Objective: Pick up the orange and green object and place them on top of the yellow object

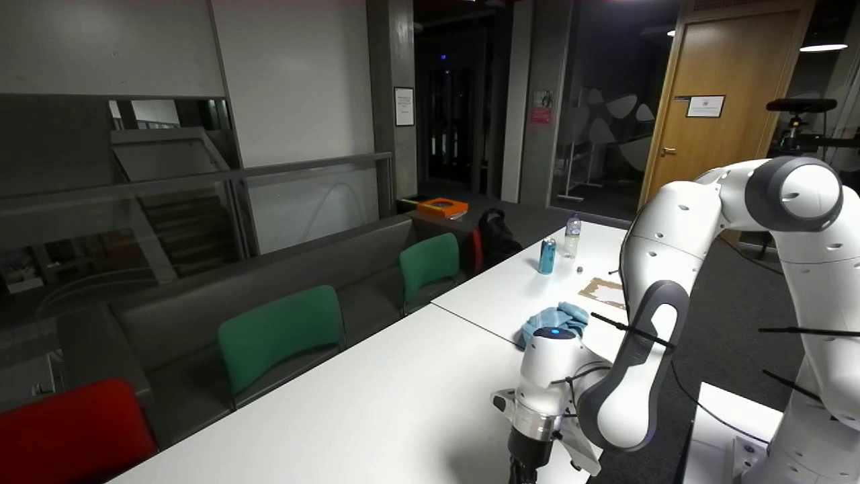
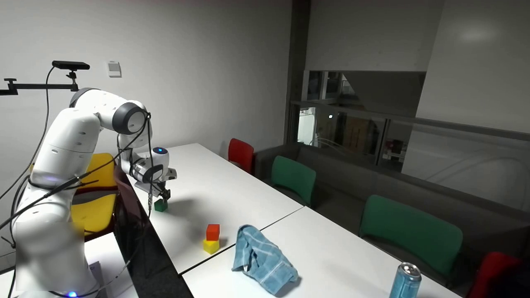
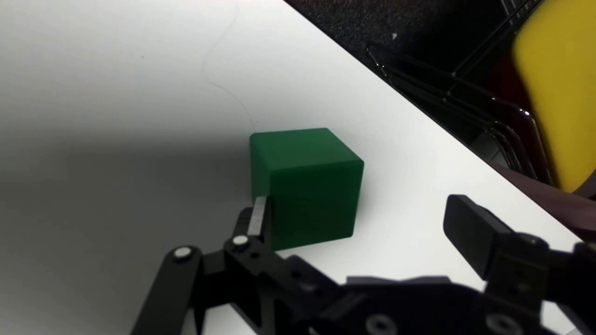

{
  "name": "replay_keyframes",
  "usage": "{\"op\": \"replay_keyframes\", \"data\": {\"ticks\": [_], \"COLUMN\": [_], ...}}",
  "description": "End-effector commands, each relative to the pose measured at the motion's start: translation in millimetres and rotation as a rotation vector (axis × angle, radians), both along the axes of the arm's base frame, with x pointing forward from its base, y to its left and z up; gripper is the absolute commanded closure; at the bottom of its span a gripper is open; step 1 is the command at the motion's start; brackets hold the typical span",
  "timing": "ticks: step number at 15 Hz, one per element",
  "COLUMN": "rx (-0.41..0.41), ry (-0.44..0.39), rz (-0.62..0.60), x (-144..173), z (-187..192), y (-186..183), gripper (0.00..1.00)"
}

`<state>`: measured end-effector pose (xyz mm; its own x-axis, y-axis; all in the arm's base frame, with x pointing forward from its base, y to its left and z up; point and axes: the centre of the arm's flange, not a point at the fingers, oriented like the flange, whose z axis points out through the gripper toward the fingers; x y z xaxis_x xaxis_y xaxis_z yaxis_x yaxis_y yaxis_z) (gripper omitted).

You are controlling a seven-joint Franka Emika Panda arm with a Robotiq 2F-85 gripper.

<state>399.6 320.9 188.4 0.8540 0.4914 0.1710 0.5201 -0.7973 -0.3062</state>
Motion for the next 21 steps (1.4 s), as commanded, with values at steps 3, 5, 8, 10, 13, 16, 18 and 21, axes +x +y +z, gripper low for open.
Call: {"op": "replay_keyframes", "data": {"ticks": [3,5,8,10,13,16,18,21], "rx": [0.001,0.001,-0.001,-0.005,-0.008,-0.008,-0.008,-0.008], "ry": [0.028,0.033,0.036,0.036,0.032,0.032,0.032,0.033], "rz": [0.022,0.02,0.017,0.011,-0.008,-0.008,-0.008,-0.008], "x": [5.5,5.6,6.0,5.8,1.8,1.9,1.8,1.8], "z": [4.7,4.2,4.4,4.3,-1.5,-1.6,-1.6,-1.6], "y": [-4.1,-4.6,-4.6,-5.0,-1.4,-1.6,-1.5,-1.5], "gripper": [0.0,0.0,0.0,0.0,0.0,0.0,0.0,0.0]}}
